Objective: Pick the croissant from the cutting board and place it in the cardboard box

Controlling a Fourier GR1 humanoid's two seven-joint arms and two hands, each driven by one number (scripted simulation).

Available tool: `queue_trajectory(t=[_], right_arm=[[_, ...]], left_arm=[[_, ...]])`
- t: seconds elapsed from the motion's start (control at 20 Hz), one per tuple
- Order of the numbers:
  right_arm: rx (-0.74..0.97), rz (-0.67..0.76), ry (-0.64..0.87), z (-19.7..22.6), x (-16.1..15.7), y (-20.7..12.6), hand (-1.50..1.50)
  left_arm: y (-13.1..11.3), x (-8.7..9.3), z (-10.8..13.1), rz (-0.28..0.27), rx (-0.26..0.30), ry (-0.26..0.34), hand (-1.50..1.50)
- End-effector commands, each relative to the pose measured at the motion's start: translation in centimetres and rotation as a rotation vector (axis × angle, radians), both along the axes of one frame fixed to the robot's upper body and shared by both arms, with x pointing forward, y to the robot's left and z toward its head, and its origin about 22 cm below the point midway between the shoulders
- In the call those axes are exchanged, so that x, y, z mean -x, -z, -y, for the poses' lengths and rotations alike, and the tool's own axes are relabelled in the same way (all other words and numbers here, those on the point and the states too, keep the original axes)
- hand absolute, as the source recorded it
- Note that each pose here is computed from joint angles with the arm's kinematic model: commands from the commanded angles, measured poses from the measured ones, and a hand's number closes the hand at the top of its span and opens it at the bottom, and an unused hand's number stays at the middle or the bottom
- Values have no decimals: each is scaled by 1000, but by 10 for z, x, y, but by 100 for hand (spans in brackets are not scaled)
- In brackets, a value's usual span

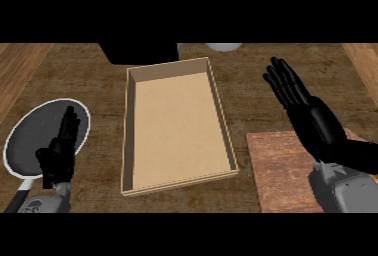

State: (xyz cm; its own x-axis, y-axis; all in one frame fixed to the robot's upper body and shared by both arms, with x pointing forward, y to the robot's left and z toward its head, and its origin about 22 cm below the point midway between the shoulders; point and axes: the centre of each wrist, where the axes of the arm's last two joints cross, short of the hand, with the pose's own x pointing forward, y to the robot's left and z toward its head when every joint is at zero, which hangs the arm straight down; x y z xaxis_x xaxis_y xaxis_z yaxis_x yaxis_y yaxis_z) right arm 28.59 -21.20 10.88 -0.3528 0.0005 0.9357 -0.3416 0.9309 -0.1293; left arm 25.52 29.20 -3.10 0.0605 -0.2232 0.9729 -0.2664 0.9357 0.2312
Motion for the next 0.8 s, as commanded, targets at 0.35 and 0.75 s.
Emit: queue_trajectory(t=[0.35, 0.75], right_arm=[[437, 97, 221, 152, 10, -33, 150], [78, 40, 248, 261, 41, 63, -150]], left_arm=[[-14, 10, -5, -92, -109, 110, 0], [-32, 2, 8, -91, -129, 162, 0]])
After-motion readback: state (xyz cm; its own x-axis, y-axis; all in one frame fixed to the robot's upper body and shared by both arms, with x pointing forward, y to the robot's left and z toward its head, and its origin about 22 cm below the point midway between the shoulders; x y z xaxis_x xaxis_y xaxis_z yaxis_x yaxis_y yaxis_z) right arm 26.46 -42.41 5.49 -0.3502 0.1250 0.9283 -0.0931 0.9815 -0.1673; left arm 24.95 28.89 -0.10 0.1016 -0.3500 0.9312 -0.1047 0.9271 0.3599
